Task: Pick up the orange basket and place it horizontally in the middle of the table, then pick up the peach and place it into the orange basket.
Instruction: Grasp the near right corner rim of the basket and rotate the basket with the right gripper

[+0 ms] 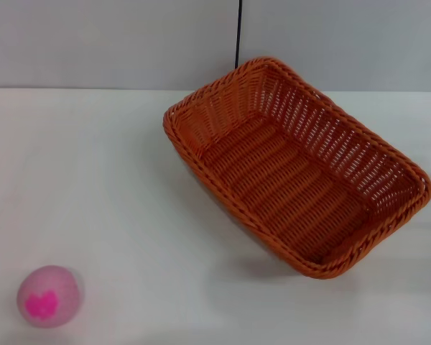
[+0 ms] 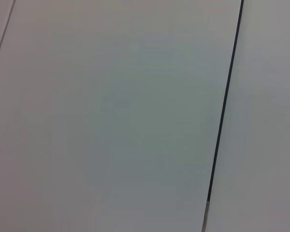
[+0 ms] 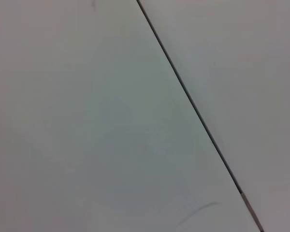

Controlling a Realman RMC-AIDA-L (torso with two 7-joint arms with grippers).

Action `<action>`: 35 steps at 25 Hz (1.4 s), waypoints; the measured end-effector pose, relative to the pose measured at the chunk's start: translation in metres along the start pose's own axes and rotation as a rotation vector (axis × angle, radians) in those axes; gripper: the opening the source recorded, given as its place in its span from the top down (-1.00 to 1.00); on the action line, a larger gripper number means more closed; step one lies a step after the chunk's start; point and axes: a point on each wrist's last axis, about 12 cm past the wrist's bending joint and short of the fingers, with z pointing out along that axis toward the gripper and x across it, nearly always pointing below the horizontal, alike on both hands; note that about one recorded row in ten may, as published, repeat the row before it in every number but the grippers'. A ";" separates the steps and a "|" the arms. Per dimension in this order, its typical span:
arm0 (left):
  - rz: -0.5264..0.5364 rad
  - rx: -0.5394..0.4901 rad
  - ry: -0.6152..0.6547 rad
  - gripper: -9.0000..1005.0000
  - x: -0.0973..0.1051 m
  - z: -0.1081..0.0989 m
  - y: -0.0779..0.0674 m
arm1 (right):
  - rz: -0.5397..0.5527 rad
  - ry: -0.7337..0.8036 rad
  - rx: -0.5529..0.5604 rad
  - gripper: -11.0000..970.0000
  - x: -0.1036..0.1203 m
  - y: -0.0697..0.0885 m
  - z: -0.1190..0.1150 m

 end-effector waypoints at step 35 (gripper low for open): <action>-0.005 0.038 0.006 -0.69 0.002 0.014 -0.008 | -0.034 0.883 -0.439 -0.23 -0.106 0.022 0.127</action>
